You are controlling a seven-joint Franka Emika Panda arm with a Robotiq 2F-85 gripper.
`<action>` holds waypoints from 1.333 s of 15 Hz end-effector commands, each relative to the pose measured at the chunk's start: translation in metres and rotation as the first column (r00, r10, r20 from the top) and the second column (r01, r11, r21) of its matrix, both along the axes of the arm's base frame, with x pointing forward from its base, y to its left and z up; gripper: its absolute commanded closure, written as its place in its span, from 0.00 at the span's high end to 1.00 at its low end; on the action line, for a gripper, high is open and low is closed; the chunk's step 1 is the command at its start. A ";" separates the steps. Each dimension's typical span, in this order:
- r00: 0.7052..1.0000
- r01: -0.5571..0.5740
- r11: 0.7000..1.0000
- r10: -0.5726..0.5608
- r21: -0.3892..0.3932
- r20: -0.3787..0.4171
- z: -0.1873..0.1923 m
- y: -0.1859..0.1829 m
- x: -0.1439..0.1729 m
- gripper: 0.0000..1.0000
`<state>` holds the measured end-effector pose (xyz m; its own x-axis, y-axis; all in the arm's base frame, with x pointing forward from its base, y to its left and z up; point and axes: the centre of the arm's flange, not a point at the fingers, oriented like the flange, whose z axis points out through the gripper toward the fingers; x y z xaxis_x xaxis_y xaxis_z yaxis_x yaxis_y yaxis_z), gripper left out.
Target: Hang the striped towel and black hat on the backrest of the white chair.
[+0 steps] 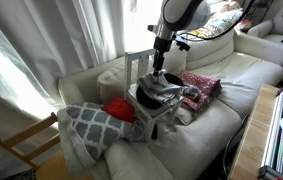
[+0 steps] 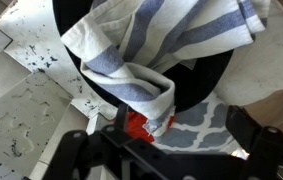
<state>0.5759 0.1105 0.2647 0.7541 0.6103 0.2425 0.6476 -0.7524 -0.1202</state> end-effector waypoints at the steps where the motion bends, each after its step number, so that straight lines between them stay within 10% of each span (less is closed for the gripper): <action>1: 1.000 -0.003 1.000 0.003 0.010 -0.006 -0.025 0.000 0.005 0.96; 13: 0.999 0.039 0.999 -0.039 0.027 0.021 -0.045 -0.006 0.010 0.04; 20: 0.999 0.023 1.000 -0.022 -0.009 0.047 0.008 -0.009 0.014 0.01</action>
